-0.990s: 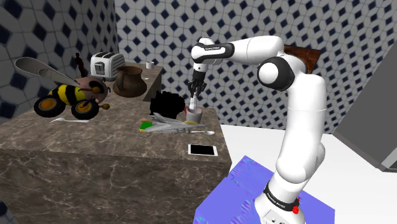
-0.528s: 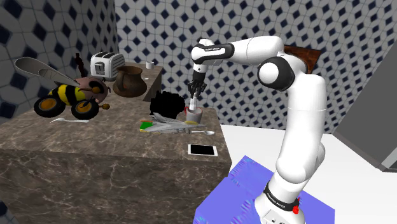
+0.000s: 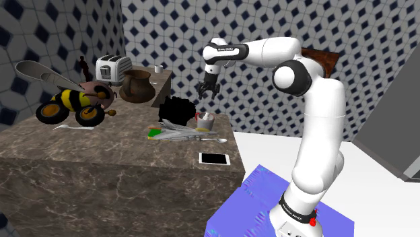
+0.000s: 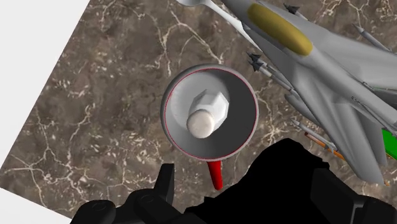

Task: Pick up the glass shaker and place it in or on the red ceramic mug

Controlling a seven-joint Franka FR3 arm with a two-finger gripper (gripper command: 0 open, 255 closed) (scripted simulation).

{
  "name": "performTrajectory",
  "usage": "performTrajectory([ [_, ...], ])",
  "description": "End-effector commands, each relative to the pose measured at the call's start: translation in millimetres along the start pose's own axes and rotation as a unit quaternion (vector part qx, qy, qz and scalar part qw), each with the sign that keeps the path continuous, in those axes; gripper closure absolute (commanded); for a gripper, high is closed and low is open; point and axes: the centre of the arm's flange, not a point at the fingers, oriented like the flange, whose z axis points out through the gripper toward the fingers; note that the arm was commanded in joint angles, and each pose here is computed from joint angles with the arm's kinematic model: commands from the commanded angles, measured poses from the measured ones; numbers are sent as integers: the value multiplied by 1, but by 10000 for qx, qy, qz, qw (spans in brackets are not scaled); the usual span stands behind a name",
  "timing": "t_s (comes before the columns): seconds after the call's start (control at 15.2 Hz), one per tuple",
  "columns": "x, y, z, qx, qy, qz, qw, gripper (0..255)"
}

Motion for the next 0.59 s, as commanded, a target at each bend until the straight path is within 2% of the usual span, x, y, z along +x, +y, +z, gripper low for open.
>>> performTrajectory([
  [0.0,-1,0,-24,0,-3,0,10000,0],
  [0.07,-1,0,-34,0,-3,0,10000,0],
  [0.53,-1,0,-34,0,-3,0,10000,0],
])
